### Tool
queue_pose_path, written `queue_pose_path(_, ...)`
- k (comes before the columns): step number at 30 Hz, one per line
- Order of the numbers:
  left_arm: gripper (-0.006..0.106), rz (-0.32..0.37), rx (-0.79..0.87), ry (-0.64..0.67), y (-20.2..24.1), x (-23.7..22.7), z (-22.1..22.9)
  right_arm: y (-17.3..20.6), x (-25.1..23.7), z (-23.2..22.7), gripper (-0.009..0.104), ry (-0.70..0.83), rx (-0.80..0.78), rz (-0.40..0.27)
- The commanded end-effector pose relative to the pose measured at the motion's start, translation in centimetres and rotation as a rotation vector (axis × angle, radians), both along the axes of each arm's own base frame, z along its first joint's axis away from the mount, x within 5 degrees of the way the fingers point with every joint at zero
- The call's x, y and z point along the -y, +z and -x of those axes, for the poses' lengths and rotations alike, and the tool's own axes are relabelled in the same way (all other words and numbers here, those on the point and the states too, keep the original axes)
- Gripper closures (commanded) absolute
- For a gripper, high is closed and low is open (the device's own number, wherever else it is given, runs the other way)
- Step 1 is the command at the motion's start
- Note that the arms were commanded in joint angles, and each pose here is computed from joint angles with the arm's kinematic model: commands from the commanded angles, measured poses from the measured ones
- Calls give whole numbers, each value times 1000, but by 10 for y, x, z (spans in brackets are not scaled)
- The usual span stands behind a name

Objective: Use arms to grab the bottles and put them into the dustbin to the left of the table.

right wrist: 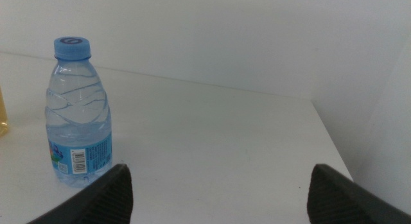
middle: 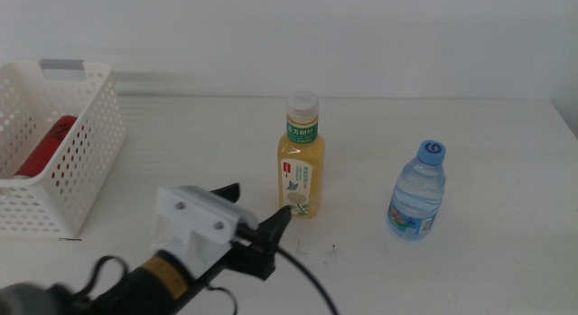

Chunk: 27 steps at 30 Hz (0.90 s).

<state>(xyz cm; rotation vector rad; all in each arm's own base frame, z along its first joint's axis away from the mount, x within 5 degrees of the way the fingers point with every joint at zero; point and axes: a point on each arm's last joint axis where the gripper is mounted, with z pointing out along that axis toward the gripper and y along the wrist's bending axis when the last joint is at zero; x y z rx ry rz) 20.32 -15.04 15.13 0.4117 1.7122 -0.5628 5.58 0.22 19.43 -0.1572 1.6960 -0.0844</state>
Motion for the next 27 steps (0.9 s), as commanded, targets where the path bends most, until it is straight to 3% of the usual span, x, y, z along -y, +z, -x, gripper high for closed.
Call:
queue_pose_path(1, 7, 47, 20, -14, -6, 11, -10, 0, 0, 0, 7, -5, 10, 16)
queue_pose_path(9, 7, 66, 9, -14, -17, 35, -41, 0, 0, 0, 7, -5, 10, 16)
queue_pose_path(17, 7, 7, -59, -7, -25, 52, -66, 0, 0, 0, 7, -5, 10, 16)
queue_pose_path(27, 7, 25, -74, 54, -49, 69, -97, 0, 0, 0, 7, -5, 10, 16)
